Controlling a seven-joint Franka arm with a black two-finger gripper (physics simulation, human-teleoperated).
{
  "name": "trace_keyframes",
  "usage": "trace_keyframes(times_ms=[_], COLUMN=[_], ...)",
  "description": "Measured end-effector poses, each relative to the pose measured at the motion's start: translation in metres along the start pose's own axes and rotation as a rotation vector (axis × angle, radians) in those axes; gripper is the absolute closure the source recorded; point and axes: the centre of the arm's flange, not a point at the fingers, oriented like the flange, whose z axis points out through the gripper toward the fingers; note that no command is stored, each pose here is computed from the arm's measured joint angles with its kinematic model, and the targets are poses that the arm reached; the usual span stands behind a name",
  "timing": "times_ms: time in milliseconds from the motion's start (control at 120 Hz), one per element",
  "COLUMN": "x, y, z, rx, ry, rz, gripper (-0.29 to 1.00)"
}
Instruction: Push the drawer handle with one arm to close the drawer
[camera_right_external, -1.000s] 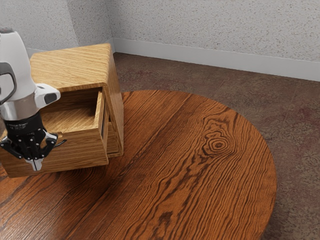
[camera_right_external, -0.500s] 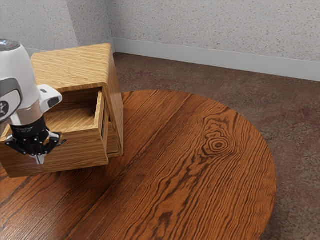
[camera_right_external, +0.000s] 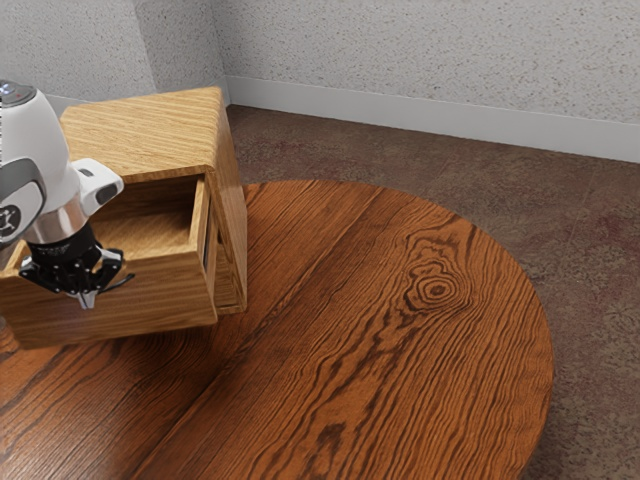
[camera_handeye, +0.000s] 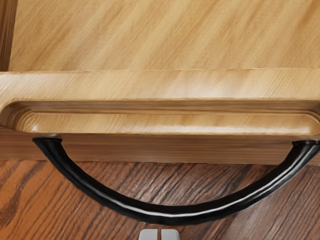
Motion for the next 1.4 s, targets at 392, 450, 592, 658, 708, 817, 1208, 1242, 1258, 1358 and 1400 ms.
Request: trace_keyframes(times_ms=[392, 450, 592, 658, 708, 817, 1208, 1242, 1258, 1358, 1400], x=[0.021, 0.026, 0.036, 0.042, 0.046, 0.054, 0.079, 0.081, 0.082, 0.087, 0.089], y=[0.006, 0.005, 0.000, -0.003, -0.004, -0.004, -0.008, -0.007, -0.007, -0.009, -0.008], z=[0.009, 0.010, 0.016, 0.020, 0.022, 0.025, 0.039, 0.039, 0.039, 0.041, 0.042], rx=[-0.025, -0.029, -0.033, -0.033, -0.032, -0.036, -0.044, -0.045, -0.044, -0.043, -0.044], ry=[0.073, 0.083, 0.095, 0.100, 0.107, 0.126, 0.198, 0.205, 0.209, 0.233, 0.242], rz=[0.004, -0.004, -0.016, -0.019, -0.018, -0.014, 0.008, 0.012, 0.013, 0.023, 0.028], gripper=[0.79, 0.79, 0.78, 0.78, 0.78, 0.79, 0.79, 0.79, 0.79, 0.79, 0.79])
